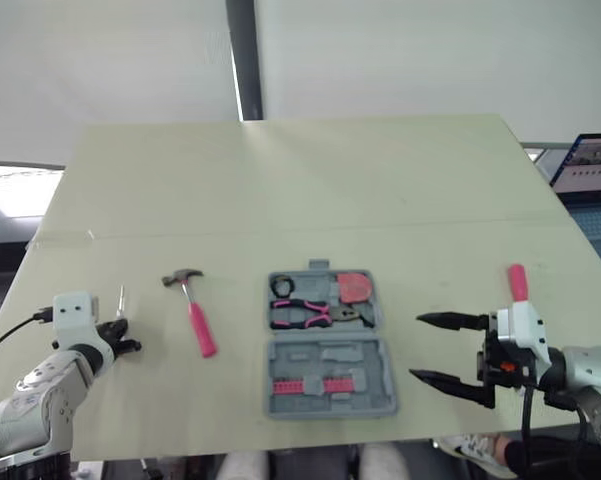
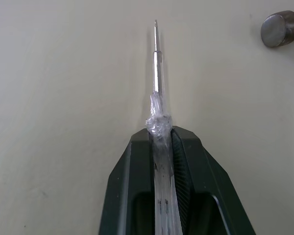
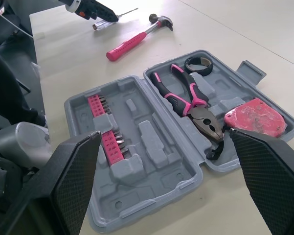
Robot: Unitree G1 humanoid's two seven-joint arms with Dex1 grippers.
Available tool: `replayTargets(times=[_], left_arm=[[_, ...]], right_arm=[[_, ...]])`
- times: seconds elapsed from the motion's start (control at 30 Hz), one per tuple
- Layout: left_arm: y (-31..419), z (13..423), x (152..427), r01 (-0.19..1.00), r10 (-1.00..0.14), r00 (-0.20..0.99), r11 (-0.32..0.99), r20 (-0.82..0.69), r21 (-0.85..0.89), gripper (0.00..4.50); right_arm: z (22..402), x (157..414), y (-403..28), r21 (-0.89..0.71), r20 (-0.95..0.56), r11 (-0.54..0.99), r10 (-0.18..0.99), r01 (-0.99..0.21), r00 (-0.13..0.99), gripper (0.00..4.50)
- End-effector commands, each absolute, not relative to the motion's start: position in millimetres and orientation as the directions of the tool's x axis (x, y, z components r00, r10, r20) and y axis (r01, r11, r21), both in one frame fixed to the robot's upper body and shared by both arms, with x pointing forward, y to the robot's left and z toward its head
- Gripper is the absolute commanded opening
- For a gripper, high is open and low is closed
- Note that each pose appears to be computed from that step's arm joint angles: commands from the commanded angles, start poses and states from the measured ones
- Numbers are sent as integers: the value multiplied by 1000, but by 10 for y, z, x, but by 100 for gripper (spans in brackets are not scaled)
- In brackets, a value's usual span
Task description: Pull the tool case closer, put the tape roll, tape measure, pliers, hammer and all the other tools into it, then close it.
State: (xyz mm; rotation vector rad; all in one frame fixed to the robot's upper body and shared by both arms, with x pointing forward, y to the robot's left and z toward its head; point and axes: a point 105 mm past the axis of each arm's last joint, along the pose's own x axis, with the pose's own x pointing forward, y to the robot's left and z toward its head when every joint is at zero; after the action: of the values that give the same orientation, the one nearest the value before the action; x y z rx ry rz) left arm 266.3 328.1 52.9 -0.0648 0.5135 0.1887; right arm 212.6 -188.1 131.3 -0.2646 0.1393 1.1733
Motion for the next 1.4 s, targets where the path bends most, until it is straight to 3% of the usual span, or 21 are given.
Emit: replayTargets(times=[0.03, 0.17, 0.23, 0.33, 0.43, 1.0, 1.4], left_arm=[[3412, 716, 2621, -178, 183, 872, 982, -454, 55, 2], [3257, 959, 2617, 38, 14, 900, 993, -435, 111, 2], [3018, 1005, 2583, 208, -157, 873, 976, -461, 61, 2], [2599, 1078, 2456, 496, -423, 748, 869, -512, 7, 2], [2358, 1116, 2364, 641, -548, 638, 767, -541, -22, 2], [2012, 999, 2305, 775, -638, 505, 632, -581, -21, 2], [1608, 1195, 2230, 880, -696, 383, 475, -607, 11, 2]], right_arm=[[1433, 2105, -1888, -174, -234, 341, 897, -924, 375, 450], [1441, 2101, -1897, -174, -235, 336, 898, -925, 371, 450], [1447, 2100, -1892, -176, -233, 330, 901, -927, 365, 450], [1454, 2108, -1881, -178, -228, 326, 904, -928, 362, 450], [1448, 2104, -1867, -178, -224, 326, 905, -928, 361, 450], [1530, 2115, -1798, -183, -192, 311, 919, -933, 345, 450], [1511, 2115, -1836, -193, -217, 313, 911, -930, 351, 450]])
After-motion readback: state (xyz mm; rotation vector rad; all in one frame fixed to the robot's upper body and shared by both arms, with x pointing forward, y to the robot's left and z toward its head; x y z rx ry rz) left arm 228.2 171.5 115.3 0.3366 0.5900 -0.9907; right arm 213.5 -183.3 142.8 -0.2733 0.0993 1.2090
